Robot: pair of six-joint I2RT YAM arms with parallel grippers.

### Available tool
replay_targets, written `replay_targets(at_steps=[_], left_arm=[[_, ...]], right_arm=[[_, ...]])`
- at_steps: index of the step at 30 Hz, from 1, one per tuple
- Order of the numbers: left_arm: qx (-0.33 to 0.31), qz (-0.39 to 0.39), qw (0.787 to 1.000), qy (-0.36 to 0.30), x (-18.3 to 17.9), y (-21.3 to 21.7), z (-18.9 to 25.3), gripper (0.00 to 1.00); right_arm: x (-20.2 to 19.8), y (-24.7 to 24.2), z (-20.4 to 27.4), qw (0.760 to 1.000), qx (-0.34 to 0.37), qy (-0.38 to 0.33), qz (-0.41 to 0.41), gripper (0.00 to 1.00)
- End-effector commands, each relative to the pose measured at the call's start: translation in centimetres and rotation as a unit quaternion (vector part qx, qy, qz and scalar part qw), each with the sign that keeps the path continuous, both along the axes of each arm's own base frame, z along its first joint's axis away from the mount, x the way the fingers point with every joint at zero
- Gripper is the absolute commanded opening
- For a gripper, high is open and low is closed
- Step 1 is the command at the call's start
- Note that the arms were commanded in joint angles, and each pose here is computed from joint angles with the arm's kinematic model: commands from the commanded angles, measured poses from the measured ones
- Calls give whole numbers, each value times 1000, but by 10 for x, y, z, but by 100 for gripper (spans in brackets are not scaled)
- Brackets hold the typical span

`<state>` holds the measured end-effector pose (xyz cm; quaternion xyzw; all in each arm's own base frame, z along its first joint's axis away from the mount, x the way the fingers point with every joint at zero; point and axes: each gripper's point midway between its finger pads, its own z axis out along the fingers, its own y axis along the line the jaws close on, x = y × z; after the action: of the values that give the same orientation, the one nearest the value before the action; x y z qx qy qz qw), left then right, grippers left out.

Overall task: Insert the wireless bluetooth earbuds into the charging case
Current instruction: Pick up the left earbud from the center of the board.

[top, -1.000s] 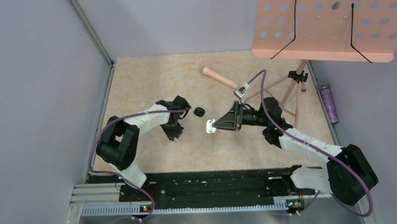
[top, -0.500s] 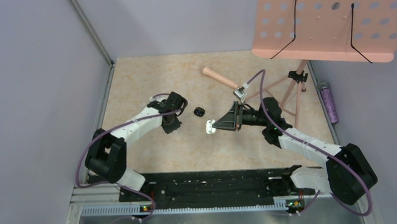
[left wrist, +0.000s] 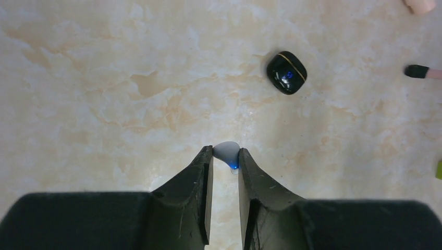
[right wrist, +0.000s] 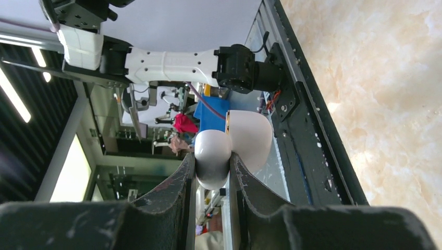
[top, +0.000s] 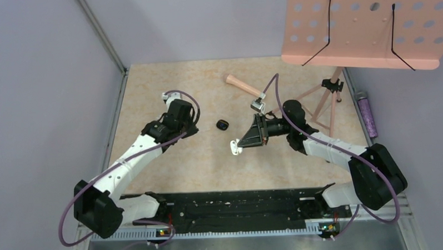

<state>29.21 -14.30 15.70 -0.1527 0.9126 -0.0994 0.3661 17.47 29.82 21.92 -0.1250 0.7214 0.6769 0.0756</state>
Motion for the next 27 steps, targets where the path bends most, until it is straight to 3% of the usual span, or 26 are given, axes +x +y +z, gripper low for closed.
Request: replay_targets(at_steps=[1, 5, 9, 14, 20, 24, 25, 26, 27], left_arm=[[-8, -55, 997, -59, 6, -8, 25, 21], [-7, -45, 997, -68, 9, -5, 29, 20], [-10, 0, 999, -48, 11, 0, 26, 19], [-32, 30, 999, 1, 11, -9, 20, 17], [15, 109, 991, 75, 6, 9, -25, 19], [38, 110, 985, 131, -2, 8, -57, 22], [32, 103, 985, 131, 0, 4, -62, 29], [27, 98, 986, 133, -1, 2, -66, 47], [25, 96, 986, 131, -1, 1, -67, 78]], right_arm=[[5, 2, 17, 999, 14, -43, 23, 0], [19, 7, 13, 999, 5, -31, -7, 0], [48, 13, -2, 995, -21, -7, -98, 0], [69, 23, 5, 986, 20, -20, -167, 0], [74, 26, -20, 984, 7, 13, -180, 0], [67, 22, -35, 983, -5, 29, -180, 0], [65, 21, -38, 983, -8, 31, -179, 0], [63, 20, -38, 984, -9, 32, -177, 0], [62, 19, -40, 984, -10, 33, -176, 0]])
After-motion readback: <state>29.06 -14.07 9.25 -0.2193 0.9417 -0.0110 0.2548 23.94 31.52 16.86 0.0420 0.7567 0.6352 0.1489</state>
